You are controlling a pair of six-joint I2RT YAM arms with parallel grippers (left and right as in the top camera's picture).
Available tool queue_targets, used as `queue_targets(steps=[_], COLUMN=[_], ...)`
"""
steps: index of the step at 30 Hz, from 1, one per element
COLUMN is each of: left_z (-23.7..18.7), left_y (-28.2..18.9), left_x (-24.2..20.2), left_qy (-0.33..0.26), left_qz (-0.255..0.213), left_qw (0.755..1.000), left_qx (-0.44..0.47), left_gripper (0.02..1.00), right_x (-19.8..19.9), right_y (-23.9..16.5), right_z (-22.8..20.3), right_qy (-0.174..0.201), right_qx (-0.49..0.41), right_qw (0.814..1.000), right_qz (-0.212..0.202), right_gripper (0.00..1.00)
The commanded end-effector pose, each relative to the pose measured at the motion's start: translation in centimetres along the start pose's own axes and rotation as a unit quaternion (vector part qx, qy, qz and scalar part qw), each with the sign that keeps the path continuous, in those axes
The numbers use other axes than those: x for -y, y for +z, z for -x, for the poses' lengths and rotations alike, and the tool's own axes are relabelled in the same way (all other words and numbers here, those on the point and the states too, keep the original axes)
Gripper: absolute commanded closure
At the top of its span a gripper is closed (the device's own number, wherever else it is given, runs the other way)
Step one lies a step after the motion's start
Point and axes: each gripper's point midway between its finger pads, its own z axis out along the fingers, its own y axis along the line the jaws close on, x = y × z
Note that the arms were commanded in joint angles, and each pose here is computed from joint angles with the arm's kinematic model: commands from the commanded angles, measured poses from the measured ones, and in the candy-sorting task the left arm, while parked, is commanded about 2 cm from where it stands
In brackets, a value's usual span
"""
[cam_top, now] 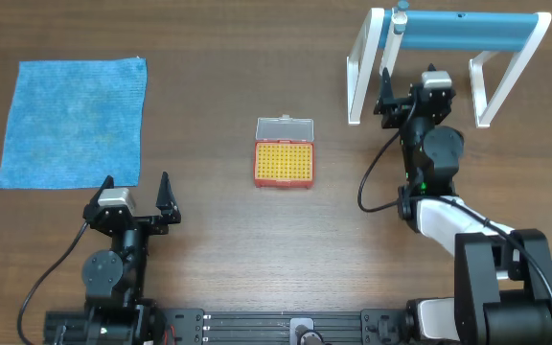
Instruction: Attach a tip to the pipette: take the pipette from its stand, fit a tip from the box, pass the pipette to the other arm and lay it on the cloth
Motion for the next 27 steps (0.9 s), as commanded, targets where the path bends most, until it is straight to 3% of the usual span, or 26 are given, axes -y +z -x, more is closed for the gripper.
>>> queue_targets(steps=[1, 27], left_z=[-0.1, -0.1], left_y=[0.0, 0.0], left_x=[-0.3, -0.3], left_qy=[0.001, 0.001], left_qz=[0.006, 0.006], left_qw=[1.000, 1.000], left_qx=[-0.001, -0.001], left_gripper=[0.020, 0.023], right_x=[-0.2, -0.9], right_y=[1.6, 4.2], right_z=[0.3, -1.0], right_qy=[0.018, 0.017], right_qx=[-0.020, -0.061], right_qw=[1.000, 0.998], right_qz=[0.000, 0.004], right_gripper=[0.176, 0.176])
